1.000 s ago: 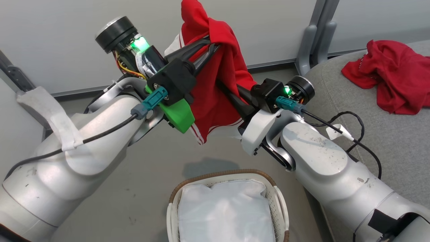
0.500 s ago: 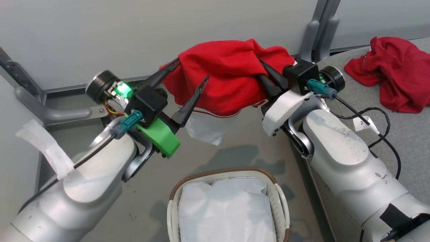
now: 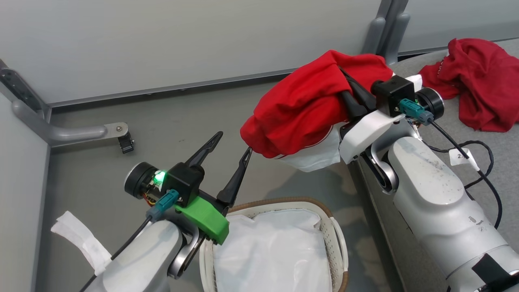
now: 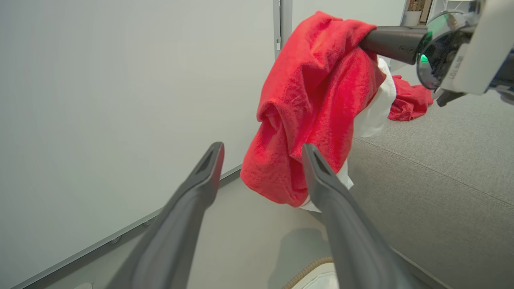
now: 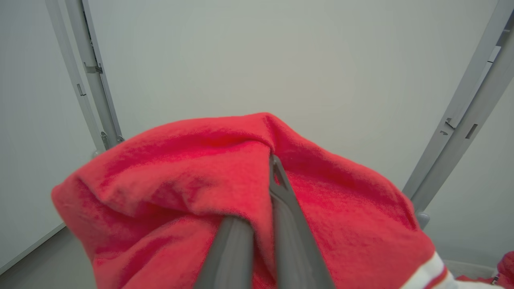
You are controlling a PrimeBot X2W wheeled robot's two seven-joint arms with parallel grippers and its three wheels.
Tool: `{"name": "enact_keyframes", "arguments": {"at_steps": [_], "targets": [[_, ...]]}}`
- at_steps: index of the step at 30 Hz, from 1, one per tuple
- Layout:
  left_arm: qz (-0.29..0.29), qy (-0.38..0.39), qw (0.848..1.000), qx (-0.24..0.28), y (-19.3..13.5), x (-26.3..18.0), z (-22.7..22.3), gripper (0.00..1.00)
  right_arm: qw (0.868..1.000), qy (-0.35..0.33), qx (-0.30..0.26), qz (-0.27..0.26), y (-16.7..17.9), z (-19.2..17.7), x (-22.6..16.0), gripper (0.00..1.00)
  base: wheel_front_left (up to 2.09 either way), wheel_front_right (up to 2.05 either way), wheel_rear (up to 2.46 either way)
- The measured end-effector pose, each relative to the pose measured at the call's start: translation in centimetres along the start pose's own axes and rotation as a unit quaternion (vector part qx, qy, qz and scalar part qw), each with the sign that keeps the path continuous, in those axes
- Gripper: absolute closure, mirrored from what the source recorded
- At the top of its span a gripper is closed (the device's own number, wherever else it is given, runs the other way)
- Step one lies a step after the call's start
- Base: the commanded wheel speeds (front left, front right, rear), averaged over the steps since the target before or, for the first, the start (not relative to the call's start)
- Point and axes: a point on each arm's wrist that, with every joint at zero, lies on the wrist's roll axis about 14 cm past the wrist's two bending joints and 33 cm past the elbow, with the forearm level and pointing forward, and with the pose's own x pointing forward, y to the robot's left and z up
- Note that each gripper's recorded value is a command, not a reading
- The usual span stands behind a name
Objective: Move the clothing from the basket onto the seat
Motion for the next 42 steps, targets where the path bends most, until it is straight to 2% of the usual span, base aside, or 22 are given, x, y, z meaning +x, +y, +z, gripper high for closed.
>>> {"name": "enact_keyframes", "arguments": {"at_steps": [12,18,27,34,39,42], "targets": [[-0.043,-0.007,0.999,-0.009,-2.7,1.9,-0.7,0.0,0.999,0.015,-0.013,-0.05,-3.7,-0.9,-2.1,1.0,0.0,0.0,0.0],[-0.088,-0.005,0.996,-0.015,-5.1,3.9,-1.5,0.0,0.993,0.028,-0.028,-0.11,-8.0,-1.2,-5.3,1.0,0.0,0.0,0.0],[-0.191,-0.002,0.981,-0.029,-11.2,7.0,-2.9,0.0,0.972,0.061,-0.043,-0.221,-14.2,-2.2,-13.0,1.0,0.0,0.0,0.0],[-0.271,0.003,0.961,-0.045,-16.0,8.9,-4.2,0.0,0.947,0.089,-0.051,-0.303,-17.7,-2.9,-19.2,1.0,0.0,0.0,0.0],[-0.285,0.014,0.956,-0.064,-16.7,9.6,-5.8,0.0,0.94,0.123,-0.045,-0.315,-17.9,-5.0,-20.1,1.0,0.0,0.0,0.0],[-0.286,0.016,0.955,-0.075,-16.8,9.8,-6.4,0.0,0.934,0.147,-0.059,-0.32,-19.4,-5.7,-20.6,1.0,0.0,0.0,0.0]]}}
